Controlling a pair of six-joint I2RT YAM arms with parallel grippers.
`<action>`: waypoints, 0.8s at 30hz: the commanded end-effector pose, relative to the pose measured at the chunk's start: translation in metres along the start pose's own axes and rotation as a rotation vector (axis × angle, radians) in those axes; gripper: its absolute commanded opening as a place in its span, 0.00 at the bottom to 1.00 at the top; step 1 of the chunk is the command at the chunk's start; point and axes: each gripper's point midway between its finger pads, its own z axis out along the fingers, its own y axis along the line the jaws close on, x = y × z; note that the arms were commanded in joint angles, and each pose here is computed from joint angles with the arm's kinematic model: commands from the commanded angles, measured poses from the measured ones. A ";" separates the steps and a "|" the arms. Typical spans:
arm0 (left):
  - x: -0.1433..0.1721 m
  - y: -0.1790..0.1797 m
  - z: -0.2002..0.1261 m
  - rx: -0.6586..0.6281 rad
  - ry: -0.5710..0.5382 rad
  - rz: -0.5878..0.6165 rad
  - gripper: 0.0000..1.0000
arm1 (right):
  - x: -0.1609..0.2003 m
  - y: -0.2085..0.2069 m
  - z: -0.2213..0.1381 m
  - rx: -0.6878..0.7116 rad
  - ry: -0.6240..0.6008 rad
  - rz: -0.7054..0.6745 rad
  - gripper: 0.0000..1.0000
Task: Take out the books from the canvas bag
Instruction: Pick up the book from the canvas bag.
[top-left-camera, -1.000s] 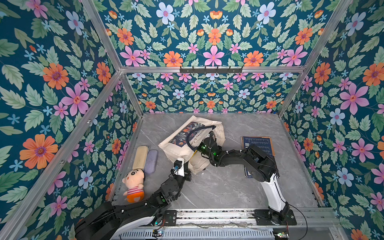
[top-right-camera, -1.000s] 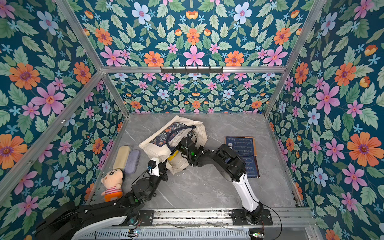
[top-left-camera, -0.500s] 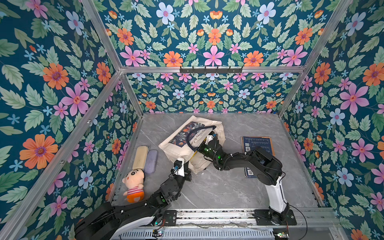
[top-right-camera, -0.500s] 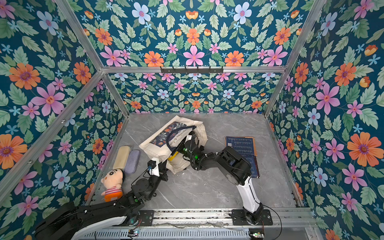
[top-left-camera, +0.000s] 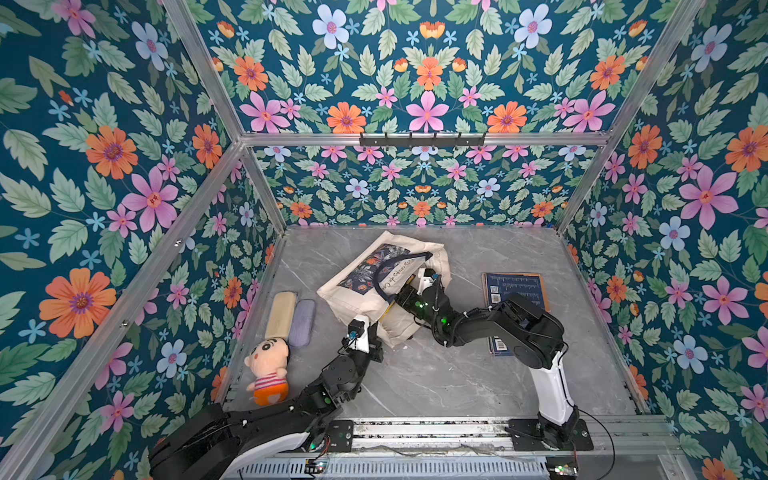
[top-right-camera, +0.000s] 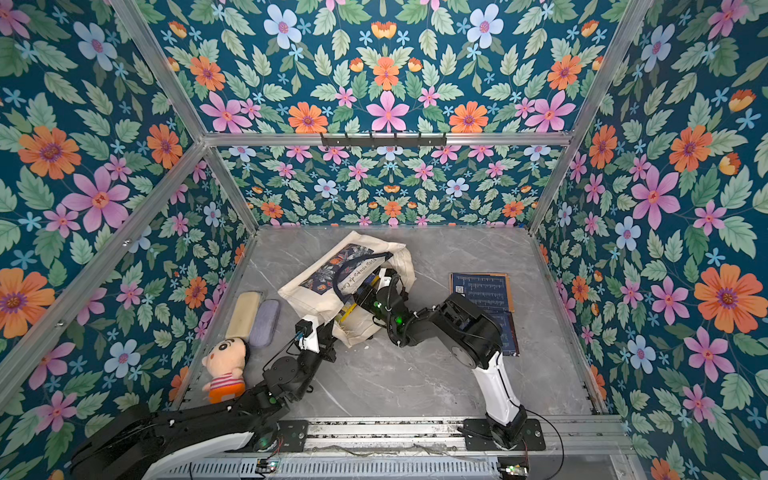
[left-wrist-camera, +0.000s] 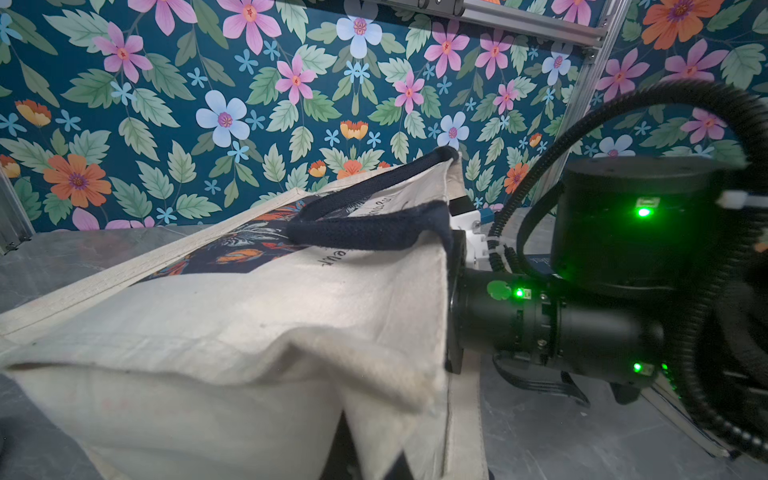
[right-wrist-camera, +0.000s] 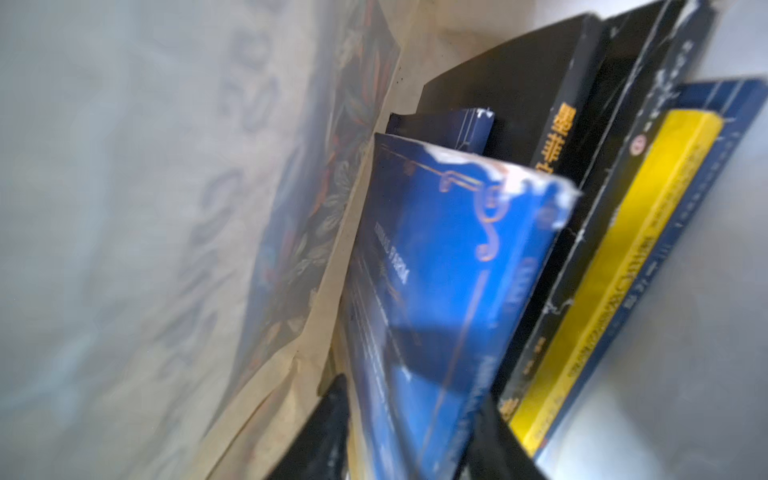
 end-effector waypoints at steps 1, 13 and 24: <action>-0.006 -0.002 0.001 0.007 -0.015 -0.007 0.00 | -0.004 0.031 0.002 -0.114 -0.019 0.011 0.51; -0.005 -0.003 0.002 0.008 -0.012 -0.006 0.00 | 0.011 0.037 0.015 -0.179 -0.002 0.080 0.41; -0.006 -0.002 0.002 0.003 -0.015 -0.006 0.00 | 0.001 0.050 -0.004 -0.184 -0.050 0.014 0.07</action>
